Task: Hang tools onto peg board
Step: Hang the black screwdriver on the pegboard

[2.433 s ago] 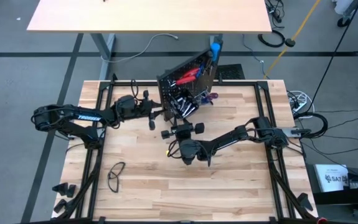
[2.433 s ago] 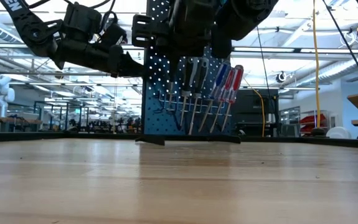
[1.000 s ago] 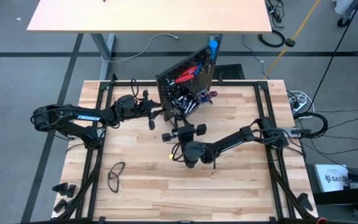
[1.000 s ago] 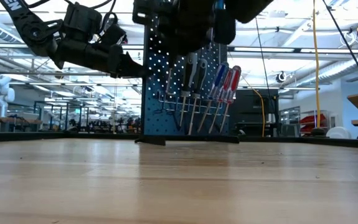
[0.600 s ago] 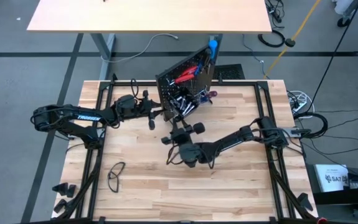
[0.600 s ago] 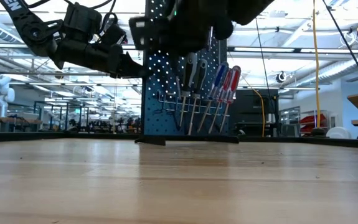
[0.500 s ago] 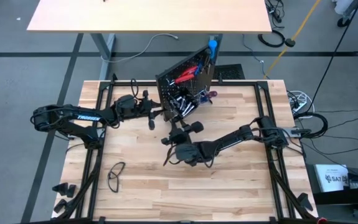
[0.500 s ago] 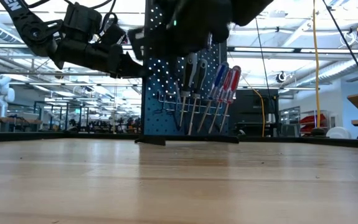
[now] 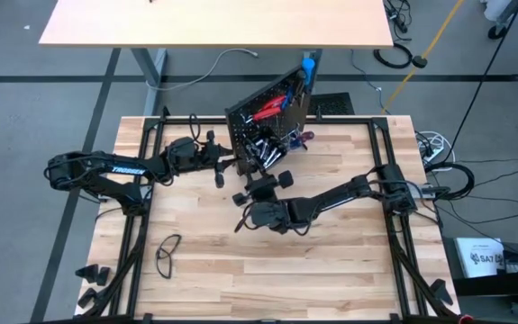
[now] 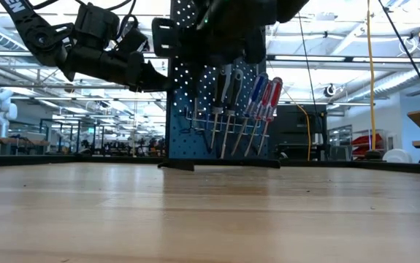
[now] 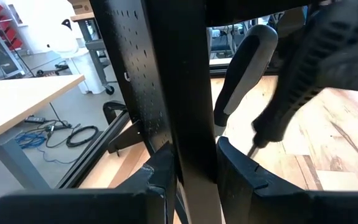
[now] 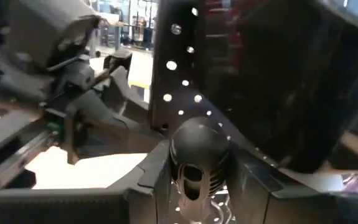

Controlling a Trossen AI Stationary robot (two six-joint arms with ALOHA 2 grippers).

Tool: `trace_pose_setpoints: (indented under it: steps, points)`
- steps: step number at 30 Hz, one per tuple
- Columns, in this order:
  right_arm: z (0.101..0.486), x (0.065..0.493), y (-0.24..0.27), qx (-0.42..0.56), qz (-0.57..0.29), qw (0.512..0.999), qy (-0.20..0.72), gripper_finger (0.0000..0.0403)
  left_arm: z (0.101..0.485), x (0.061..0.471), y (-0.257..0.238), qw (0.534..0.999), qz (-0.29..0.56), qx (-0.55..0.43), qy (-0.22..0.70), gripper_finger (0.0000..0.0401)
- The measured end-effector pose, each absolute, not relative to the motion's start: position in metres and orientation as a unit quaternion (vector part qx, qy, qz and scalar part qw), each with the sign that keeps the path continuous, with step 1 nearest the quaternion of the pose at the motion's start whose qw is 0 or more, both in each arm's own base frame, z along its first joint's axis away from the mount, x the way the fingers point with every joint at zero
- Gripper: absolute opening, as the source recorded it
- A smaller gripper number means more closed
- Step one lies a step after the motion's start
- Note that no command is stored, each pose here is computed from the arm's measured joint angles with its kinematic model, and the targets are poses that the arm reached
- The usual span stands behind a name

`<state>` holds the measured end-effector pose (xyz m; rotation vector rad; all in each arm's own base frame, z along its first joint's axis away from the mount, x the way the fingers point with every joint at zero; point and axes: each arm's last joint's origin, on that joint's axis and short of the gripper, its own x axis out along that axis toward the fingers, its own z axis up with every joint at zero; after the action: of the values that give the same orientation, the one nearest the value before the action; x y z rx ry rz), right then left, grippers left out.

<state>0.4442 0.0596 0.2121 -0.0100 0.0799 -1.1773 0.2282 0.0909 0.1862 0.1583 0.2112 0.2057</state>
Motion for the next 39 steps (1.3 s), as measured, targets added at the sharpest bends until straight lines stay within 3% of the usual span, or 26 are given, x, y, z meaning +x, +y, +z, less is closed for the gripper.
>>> trace_pose_setpoints:
  steps: [16, 18, 24, 28, 32, 39]
  points:
    - [0.2, 0.444, 0.046, 0.026, -0.533, 0.844, 0.063, 0.0111, 0.186, 0.228, 0.091, 0.986, 0.102, 0.077, 0.108, 0.0084]
    - [0.2, 0.444, 0.046, 0.019, -0.526, 0.847, 0.07, 0.0135, 0.186, 0.228, 0.091, 0.986, 0.102, 0.077, 0.108, 0.0084]
    - [0.198, 0.444, 0.046, 0.011, -0.52, 0.851, 0.08, 0.0261, 0.186, 0.228, 0.091, 0.986, 0.102, 0.077, 0.108, 0.0084]
    - [0.198, 0.445, 0.046, 0.006, -0.513, 0.854, 0.087, 0.0318, 0.186, 0.228, 0.091, 0.986, 0.102, 0.077, 0.108, 0.0084]
    - [0.196, 0.446, 0.05, 0.012, -0.481, 0.871, 0.101, 0.0344, 0.186, 0.228, 0.091, 0.986, 0.102, 0.077, 0.108, 0.0084]
    - [0.2, 0.441, 0.071, 0.001, -0.479, 0.872, 0.096, 0.0349, 0.186, 0.228, 0.091, 0.986, 0.103, 0.07, 0.107, 0.0084]
